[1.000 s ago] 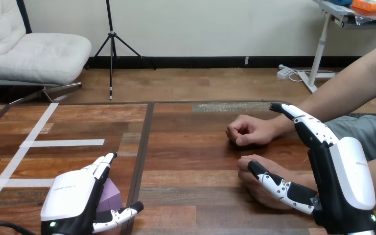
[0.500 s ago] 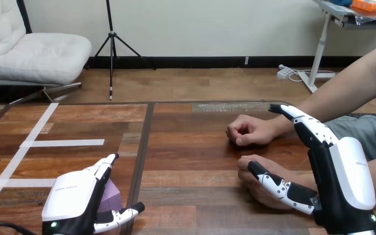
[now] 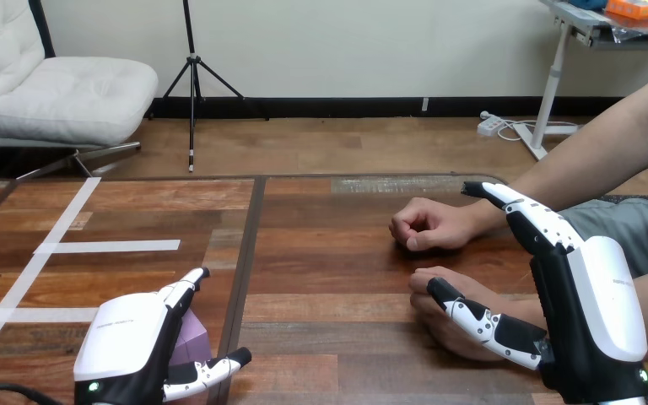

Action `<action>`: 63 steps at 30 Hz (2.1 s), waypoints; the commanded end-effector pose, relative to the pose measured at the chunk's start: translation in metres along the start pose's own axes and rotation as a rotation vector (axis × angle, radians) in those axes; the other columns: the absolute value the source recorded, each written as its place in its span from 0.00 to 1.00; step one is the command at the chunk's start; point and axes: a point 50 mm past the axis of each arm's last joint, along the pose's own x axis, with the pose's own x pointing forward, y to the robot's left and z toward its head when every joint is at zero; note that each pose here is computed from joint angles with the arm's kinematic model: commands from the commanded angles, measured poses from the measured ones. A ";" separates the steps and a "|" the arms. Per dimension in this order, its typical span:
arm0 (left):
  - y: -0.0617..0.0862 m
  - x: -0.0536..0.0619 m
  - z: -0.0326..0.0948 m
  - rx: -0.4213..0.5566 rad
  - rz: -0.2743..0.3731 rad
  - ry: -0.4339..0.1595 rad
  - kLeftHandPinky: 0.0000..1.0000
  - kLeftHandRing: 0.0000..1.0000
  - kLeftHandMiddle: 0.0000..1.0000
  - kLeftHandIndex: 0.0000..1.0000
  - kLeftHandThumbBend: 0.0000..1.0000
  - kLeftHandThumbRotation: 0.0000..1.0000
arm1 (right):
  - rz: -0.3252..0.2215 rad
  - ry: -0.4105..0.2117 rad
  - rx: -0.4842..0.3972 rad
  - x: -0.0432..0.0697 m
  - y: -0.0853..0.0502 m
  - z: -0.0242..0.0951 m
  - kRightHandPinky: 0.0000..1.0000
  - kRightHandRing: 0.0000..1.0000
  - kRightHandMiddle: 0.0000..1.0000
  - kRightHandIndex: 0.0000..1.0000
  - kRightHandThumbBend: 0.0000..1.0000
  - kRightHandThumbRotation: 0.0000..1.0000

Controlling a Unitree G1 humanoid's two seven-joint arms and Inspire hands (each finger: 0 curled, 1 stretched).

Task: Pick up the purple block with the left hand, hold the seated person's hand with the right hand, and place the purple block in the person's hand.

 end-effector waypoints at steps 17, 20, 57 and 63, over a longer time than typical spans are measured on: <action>0.002 0.024 -0.001 -0.045 0.122 0.016 0.46 0.61 0.70 0.70 0.62 0.45 | -0.024 -0.050 -0.008 0.010 -0.006 0.005 0.83 0.83 0.82 0.80 0.61 0.27; -0.001 0.026 -0.002 -0.036 0.118 0.025 0.46 0.62 0.70 0.70 0.61 0.44 | -0.023 -0.050 -0.008 0.010 -0.006 0.005 0.83 0.83 0.82 0.80 0.61 0.27; -0.030 0.042 -0.016 0.059 0.017 0.125 0.50 0.63 0.71 0.71 0.59 0.29 | -0.006 -0.049 -0.026 0.009 -0.008 0.005 0.84 0.83 0.82 0.80 0.61 0.30; -0.031 0.042 -0.017 0.063 0.012 0.130 0.49 0.62 0.69 0.70 0.57 0.25 | -0.004 -0.050 -0.028 0.009 -0.008 0.005 0.84 0.83 0.82 0.80 0.61 0.30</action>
